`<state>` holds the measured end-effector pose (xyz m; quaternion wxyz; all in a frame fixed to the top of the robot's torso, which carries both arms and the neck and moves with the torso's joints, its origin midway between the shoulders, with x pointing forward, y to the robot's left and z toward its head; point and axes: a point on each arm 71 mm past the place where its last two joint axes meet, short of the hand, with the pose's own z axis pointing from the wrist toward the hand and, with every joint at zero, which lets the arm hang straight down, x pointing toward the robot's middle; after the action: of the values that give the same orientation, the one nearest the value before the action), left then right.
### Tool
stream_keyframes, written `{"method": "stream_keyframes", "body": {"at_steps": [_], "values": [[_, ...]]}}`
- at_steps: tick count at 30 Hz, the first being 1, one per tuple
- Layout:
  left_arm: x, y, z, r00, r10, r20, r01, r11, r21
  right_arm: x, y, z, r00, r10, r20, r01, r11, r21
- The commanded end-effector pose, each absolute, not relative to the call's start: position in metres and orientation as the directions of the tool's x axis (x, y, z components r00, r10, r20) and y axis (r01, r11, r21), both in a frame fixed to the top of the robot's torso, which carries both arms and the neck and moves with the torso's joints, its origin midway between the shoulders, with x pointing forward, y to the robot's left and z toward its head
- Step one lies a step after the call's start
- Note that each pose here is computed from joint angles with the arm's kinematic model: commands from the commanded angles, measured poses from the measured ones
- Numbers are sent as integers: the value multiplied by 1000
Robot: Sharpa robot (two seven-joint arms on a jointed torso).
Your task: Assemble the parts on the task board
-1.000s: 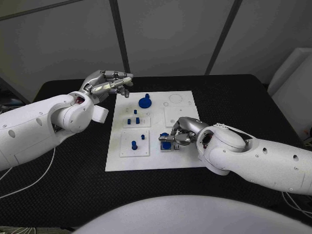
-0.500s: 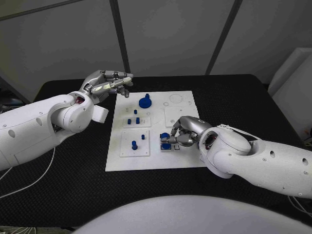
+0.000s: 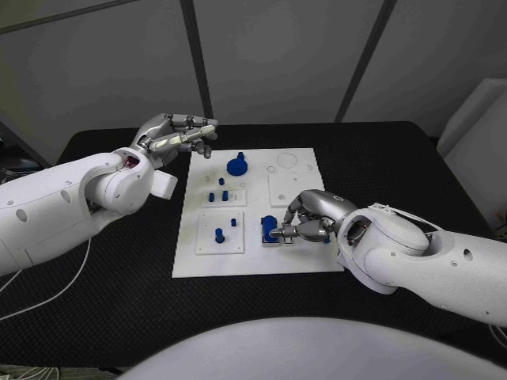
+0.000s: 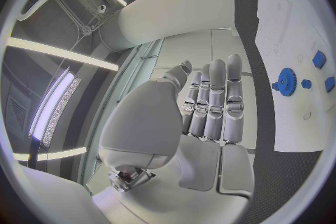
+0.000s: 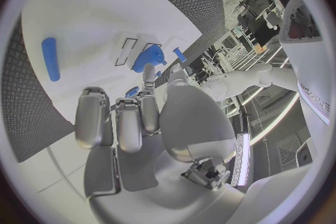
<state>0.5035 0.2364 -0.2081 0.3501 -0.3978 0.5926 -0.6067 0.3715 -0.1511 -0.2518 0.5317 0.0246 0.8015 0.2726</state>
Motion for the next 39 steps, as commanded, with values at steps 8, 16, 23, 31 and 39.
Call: {"method": "stream_keyframes", "body": {"at_steps": [8, 16, 23, 31, 39], "values": [[504, 235, -207, -445, -892, 76, -44, -63, -997, 377, -148, -258, -454, 307, -836, -251, 857, 451], [504, 234, -207, -447, -891, 77, -45, -64, -997, 383, -145, -262, -435, 295, -850, -242, 872, 426], [504, 233, -208, -448, -891, 78, -47, -64, -997, 386, -139, -261, -410, 293, -864, -270, 866, 422], [504, 233, -208, -450, -890, 78, -50, -63, -997, 386, -140, -263, -418, 277, -865, -278, 867, 413], [504, 233, -208, -452, -888, 79, -52, -62, -997, 386, -139, -265, -436, 265, -860, -289, 864, 412]]}}
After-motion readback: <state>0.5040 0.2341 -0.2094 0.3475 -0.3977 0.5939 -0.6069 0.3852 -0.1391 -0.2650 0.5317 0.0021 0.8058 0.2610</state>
